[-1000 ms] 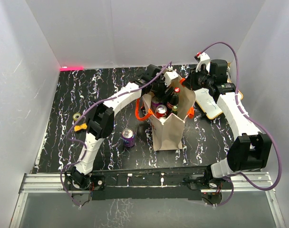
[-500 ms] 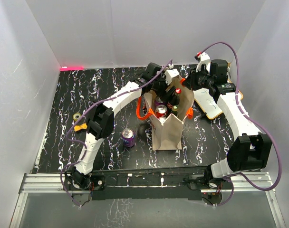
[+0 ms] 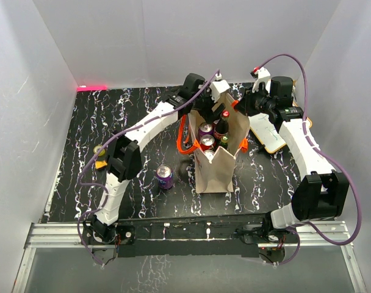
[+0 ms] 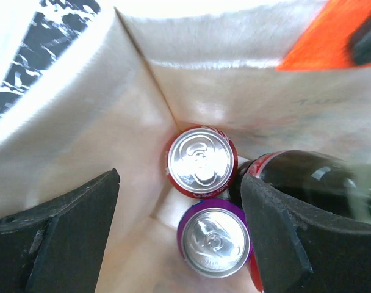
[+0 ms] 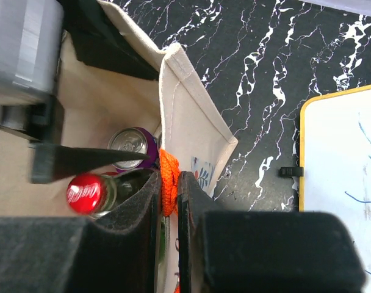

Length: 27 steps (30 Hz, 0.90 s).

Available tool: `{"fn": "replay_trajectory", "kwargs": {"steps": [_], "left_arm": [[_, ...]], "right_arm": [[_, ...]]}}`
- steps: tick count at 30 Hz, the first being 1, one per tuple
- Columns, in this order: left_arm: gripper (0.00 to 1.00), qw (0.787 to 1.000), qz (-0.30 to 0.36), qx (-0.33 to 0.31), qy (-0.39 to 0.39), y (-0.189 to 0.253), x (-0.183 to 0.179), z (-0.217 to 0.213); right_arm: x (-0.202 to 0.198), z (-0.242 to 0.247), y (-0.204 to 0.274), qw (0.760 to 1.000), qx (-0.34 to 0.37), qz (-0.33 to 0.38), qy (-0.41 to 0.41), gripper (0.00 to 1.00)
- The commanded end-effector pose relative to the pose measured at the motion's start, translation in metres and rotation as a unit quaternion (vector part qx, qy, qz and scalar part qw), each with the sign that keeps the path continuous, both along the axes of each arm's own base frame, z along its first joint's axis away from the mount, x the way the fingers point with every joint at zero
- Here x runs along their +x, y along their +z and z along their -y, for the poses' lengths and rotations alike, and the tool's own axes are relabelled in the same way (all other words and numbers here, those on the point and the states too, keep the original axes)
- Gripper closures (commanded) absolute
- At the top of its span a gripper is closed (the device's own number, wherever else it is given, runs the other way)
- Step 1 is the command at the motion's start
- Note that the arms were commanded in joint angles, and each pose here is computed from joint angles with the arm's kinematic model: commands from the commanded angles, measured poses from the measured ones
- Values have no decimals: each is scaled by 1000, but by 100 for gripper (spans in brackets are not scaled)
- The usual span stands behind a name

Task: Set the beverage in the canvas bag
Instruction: Place the drink in the canvas bag, then pick up the drink from the center of the board.

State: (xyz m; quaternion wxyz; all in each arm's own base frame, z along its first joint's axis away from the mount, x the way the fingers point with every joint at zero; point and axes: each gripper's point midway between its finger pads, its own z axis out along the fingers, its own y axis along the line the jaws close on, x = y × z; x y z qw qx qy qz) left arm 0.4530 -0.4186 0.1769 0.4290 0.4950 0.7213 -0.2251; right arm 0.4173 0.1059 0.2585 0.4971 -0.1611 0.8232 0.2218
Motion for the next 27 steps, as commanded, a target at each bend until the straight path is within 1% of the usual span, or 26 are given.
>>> {"fn": "replay_trajectory", "kwargs": {"steps": [1, 8, 11, 13, 17, 23, 27], "left_arm": [[21, 989, 130, -64, 25, 131, 8, -21], [25, 984, 163, -71, 29, 168, -8, -38], [30, 982, 174, -62, 27, 175, -13, -45], [34, 985, 166, -51, 7, 172, -20, -45], [43, 990, 130, -35, -29, 156, -36, -43], [49, 990, 110, -36, -79, 152, -55, -39], [52, 990, 110, -30, -83, 152, -59, -42]], "right_arm": [[0, 2, 30, 999, 3, 38, 6, 92], [4, -2, 34, 999, 9, 37, 16, 92], [5, -5, 36, 999, 15, 38, 22, 92], [6, -7, 38, 999, 19, 39, 25, 92], [6, -8, 38, 999, 22, 41, 27, 92], [1, -7, 39, 998, 21, 43, 27, 92], [0, -7, 40, 998, 20, 45, 27, 92]]}}
